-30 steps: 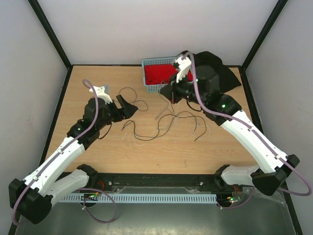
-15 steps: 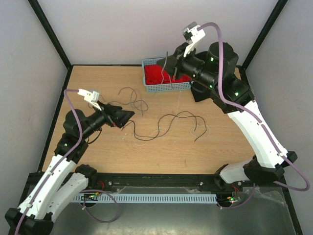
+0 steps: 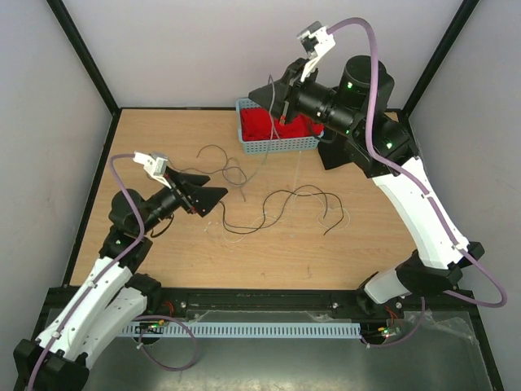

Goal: Zip-tie the wires
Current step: Straighten the cable at the center of the board.

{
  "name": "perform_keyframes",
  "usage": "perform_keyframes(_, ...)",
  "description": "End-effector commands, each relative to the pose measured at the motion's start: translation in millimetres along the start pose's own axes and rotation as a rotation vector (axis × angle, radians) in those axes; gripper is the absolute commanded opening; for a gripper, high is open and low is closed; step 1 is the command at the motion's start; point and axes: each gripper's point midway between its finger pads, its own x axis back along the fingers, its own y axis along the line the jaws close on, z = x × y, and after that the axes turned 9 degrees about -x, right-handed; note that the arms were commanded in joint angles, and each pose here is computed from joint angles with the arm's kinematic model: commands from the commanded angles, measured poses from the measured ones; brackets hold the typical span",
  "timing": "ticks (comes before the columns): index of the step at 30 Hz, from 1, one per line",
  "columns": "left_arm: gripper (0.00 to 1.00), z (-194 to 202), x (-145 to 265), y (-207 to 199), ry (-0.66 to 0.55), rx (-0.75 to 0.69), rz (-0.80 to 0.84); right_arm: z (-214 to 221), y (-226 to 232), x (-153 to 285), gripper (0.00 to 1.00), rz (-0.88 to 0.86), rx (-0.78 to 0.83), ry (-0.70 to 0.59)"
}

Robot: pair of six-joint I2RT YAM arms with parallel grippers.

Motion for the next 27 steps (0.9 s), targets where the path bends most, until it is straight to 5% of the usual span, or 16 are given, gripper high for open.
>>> perform_keyframes(1, 0.97, -40, -7, -17, -0.104, 0.002, 0.06, -14, 24, 2, 0.0, -0.094, -0.028, -0.033)
perform_keyframes(13, 0.73, -70, -23, -36, -0.222, 0.074, 0.198, -15, 36, 3, 0.0, -0.16, -0.057, -0.044)
perform_keyframes(27, 0.69, -62, -51, -69, -0.187, 0.15, 0.384, -9, 33, 1, 0.0, -0.161, -0.069, -0.047)
